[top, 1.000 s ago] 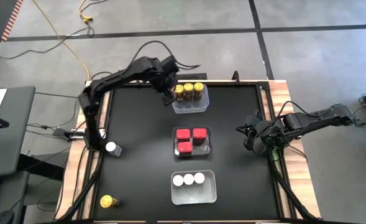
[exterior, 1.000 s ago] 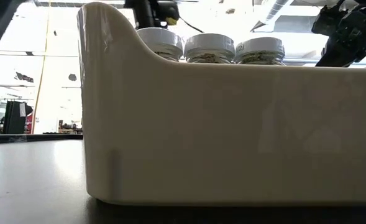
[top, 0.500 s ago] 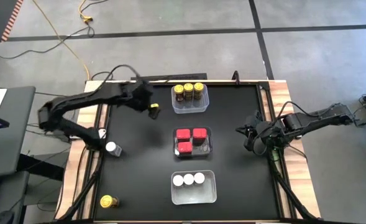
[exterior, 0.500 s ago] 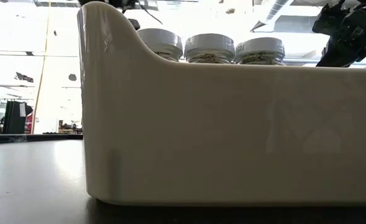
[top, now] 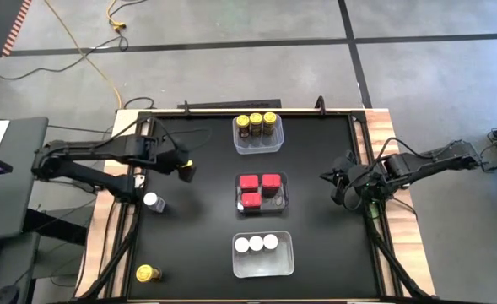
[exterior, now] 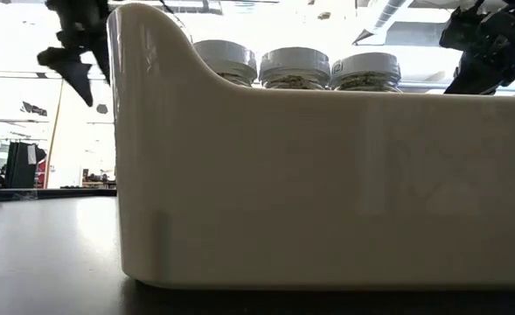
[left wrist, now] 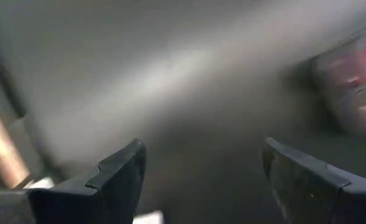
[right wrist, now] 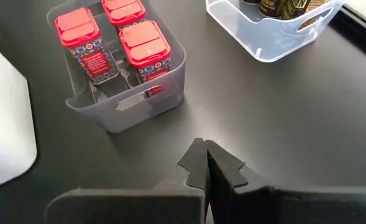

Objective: Sort spices by type
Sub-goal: Put the white seasoning bottle into the gray bin

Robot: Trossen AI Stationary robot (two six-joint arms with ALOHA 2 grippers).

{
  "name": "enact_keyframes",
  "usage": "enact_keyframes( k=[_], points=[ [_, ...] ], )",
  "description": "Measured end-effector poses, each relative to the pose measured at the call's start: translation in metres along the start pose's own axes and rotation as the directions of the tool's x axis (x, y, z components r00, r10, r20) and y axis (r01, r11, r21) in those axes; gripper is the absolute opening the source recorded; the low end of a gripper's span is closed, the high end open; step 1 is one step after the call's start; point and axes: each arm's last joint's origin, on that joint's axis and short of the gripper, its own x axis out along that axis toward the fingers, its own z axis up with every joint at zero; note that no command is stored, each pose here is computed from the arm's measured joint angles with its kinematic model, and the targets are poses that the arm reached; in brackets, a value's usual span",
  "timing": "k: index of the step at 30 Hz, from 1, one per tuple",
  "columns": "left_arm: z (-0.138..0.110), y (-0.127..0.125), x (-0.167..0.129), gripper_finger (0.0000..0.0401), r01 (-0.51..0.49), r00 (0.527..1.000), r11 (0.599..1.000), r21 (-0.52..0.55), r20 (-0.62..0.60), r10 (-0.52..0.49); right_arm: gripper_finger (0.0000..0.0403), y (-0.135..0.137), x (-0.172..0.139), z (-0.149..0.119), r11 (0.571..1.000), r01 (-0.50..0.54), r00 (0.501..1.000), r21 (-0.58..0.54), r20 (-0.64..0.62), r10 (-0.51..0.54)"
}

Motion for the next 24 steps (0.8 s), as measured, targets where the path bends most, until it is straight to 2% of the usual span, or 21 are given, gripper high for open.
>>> enact_keyframes(
  k=[4, 7, 13, 17, 24],
  points=[
    [-0.012, 0.012, -0.005, 0.0302, -0.113, 0.991, 0.993, -0.037, -0.074, 0.110, 0.0026, 0.000, 0.000, 0.000, 1.000, 0.000, 1.000, 0.008, 0.000, 0.000],
    [-0.018, 0.019, -0.009, 0.0302, -0.164, 0.981, 0.986, -0.020, -0.106, 0.161, 0.0026, 0.000, 0.000, 0.000, 1.000, 0.002, 1.000, 0.008, 0.000, -0.002],
    [-0.028, 0.019, -0.013, 0.0302, -0.184, 0.974, 0.981, 0.058, -0.126, 0.190, 0.0026, 0.000, 0.000, 0.000, 1.000, 0.006, 1.000, 0.013, 0.002, -0.006],
    [-0.033, 0.020, -0.012, 0.0302, -0.181, 0.972, 0.980, 0.083, -0.135, 0.191, 0.0026, 0.000, 0.000, 0.000, 0.998, 0.006, 1.000, 0.057, 0.002, -0.006],
    [-0.048, 0.029, -0.005, 0.0302, -0.177, 0.954, 0.983, 0.053, -0.236, 0.185, 0.0026, 0.000, 0.001, 0.000, 0.987, 0.010, 1.000, 0.163, -0.004, -0.009]
  ],
)
